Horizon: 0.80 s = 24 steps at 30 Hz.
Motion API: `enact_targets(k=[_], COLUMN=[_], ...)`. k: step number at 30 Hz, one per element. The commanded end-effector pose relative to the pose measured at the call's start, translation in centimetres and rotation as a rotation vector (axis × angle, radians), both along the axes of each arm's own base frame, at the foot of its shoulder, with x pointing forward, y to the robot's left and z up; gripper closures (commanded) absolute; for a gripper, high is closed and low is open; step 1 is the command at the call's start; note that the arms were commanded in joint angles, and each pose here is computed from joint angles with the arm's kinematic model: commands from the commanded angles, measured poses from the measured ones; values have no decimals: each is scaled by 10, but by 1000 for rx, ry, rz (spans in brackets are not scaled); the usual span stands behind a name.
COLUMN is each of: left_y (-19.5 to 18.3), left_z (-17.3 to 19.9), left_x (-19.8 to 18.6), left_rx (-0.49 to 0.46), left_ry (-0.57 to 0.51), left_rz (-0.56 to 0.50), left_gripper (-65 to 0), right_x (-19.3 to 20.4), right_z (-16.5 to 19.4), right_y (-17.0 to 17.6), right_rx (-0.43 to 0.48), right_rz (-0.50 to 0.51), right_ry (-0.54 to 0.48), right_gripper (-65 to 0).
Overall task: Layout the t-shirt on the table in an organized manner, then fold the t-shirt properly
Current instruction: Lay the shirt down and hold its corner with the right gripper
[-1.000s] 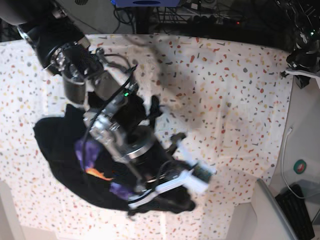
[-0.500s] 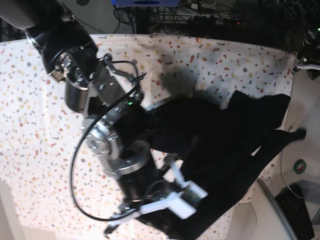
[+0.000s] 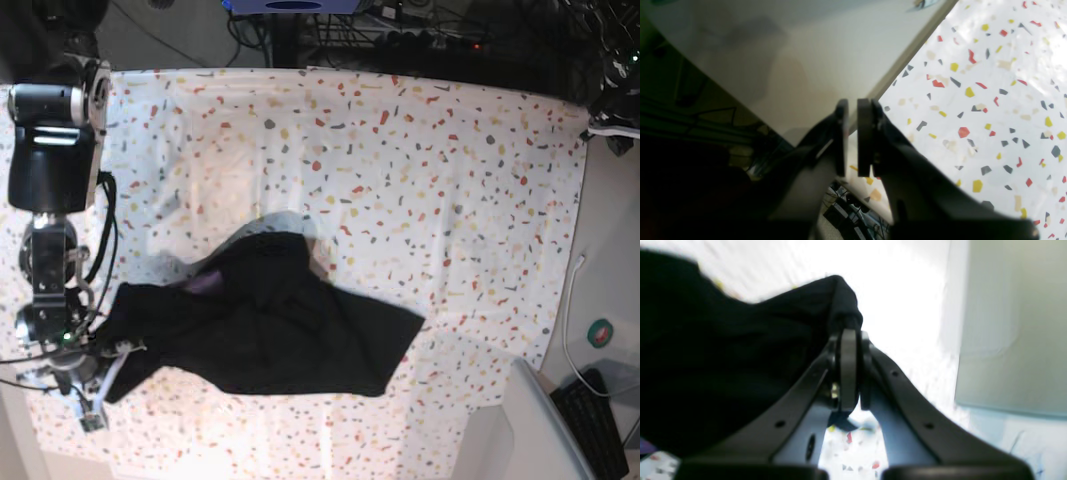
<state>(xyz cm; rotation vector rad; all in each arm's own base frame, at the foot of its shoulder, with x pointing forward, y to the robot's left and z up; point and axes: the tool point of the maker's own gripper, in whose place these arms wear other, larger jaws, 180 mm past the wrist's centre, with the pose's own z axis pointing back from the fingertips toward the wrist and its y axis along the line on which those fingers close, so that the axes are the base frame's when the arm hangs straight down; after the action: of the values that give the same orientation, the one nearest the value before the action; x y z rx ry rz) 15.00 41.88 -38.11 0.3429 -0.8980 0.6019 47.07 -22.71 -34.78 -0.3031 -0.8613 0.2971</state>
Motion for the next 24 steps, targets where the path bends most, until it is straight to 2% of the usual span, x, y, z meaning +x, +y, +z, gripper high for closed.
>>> enact_targets(k=[1,2,4,5,6,9,13,16,18,20,22,24], left_y=[7,7,7,8,8,7,7,5,5,5,5,4], left_z=[13,13,13,13,12,11,11,10,11,11,11,11], left_x=[3,2,1,1,0,0,0,2,3,3,4,4], left_rx=[37,37,38,37,37,35,33,29,29,29,29,28], left_ry=[-29,-25,-26,-26,-24,-23,-23,-27,-30,-30,-32,-32], left_rz=[-3,-3,-2,0,0,1,2,-3,-3,-3,-3,-4], left_gripper=[-43,-43,-43,-43,-43,-43,-43,-43,-43,-43,-43,-43], right_x=[18,17,15,15,13,-5,-63,-96,-104,-108,-104,-103], right_z=[20,10,6,11,14,36,38,11,-10,-35,-48,-60], right_y=[-15,-26,-39,-43,-42,-23,-1,19,27,38,36,26], right_rx=[6,30,71,81,88,117,223,378,482,623,745,811], right_rz=[-37,-76,-132,-145,-143,-102,-198,-237,-247,-260,-317,-406], right_ry=[-41,4,24,5,-7,-38,38,102,138,189,170,149], right_gripper=[-24,-132,-305,-369,-393,-384,-371,-371,-372,-374,-374,-374])
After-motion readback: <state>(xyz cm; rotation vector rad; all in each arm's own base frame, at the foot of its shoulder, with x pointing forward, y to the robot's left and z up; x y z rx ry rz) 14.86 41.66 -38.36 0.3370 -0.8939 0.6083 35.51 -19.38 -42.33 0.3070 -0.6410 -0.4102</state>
